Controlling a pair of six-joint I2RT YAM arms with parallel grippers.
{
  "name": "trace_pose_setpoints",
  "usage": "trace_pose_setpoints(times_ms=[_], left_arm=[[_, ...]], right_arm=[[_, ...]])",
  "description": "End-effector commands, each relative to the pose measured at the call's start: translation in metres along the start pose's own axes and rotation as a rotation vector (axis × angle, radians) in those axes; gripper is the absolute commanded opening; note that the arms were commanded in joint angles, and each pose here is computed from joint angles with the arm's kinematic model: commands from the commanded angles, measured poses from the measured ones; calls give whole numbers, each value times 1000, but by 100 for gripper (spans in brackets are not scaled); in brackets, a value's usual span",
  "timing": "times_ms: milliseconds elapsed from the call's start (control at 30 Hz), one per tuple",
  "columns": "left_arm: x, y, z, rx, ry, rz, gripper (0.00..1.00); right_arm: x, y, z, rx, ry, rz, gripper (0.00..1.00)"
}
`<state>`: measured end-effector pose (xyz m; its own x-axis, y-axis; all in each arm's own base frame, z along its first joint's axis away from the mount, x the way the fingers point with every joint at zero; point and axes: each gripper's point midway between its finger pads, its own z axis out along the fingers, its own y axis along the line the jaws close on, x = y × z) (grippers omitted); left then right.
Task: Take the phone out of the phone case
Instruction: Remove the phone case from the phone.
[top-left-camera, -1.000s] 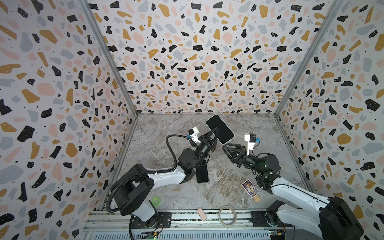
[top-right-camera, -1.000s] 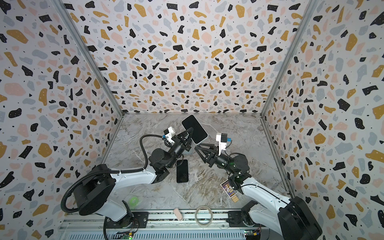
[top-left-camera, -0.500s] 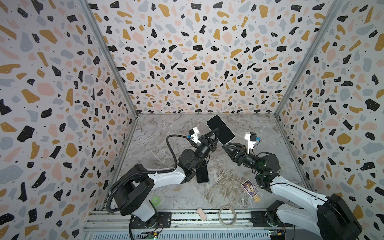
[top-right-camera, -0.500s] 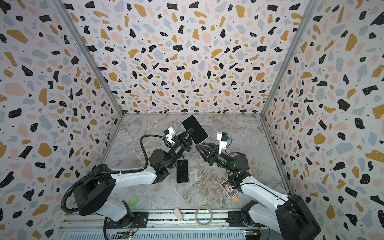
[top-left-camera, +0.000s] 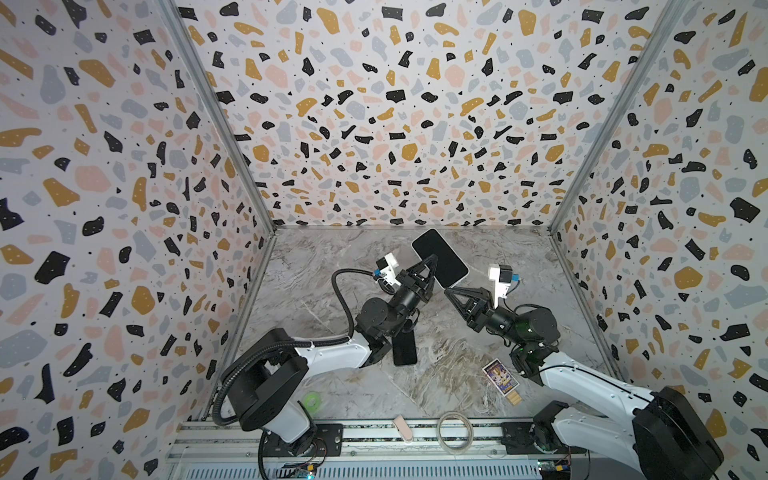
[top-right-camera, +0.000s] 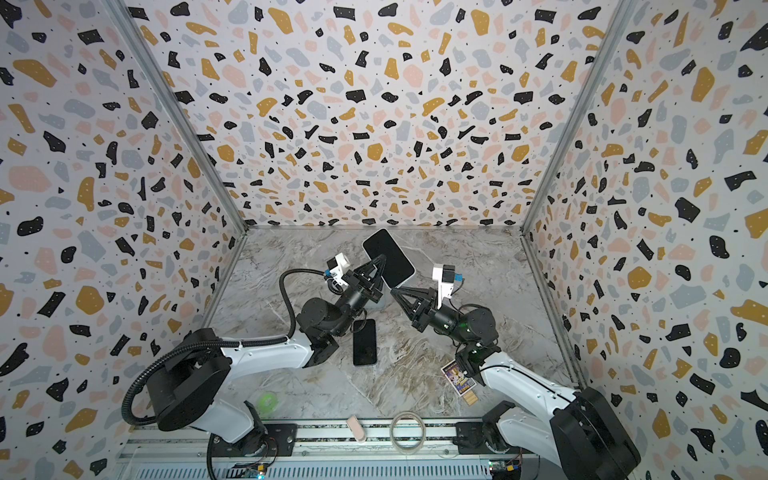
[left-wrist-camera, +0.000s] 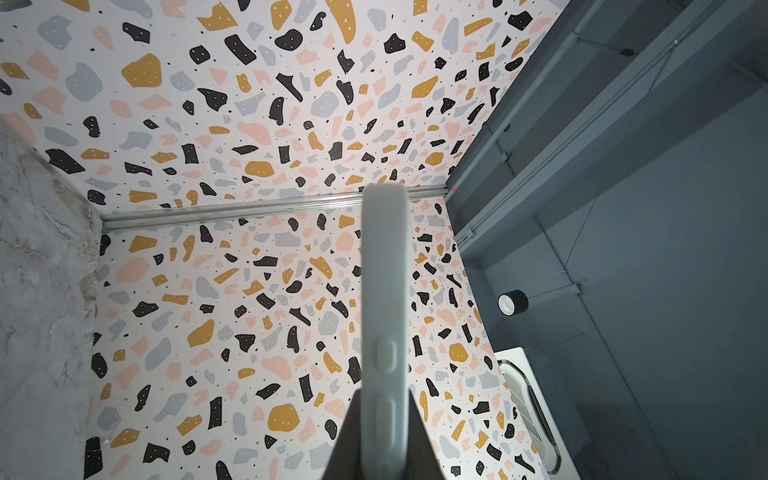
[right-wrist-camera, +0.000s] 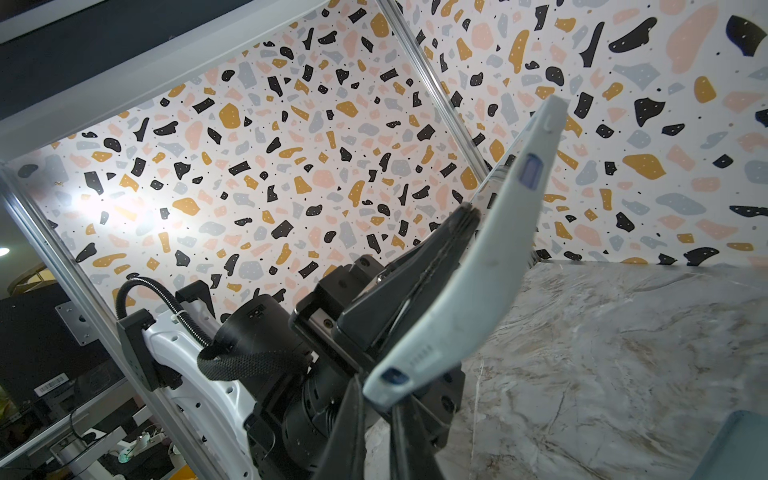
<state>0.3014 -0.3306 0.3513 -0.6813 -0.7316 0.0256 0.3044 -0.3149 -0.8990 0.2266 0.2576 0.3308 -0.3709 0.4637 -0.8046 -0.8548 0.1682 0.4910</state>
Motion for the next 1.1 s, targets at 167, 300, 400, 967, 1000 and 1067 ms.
trace_pose_setpoints(times_ms=[167, 300, 400, 967, 1000, 1067], left_arm=[[26, -41, 11, 67, 120, -36, 0], [29, -41, 10, 41, 136, -26, 0], [30, -44, 8, 55, 148, -52, 0], [41, -49, 10, -9, 213, -13, 0], [41, -49, 9, -9, 214, -13, 0], [43, -51, 8, -6, 224, -10, 0]], right_arm=[[-1, -1, 2, 27, 36, -144, 0], [-4, -2, 4, 32, 44, -166, 0], [0, -9, 5, 67, 76, -194, 0], [-1, -37, 2, 248, 153, -323, 0], [-1, -40, 1, 262, 155, -328, 0], [0, -46, -1, 296, 168, -336, 0]])
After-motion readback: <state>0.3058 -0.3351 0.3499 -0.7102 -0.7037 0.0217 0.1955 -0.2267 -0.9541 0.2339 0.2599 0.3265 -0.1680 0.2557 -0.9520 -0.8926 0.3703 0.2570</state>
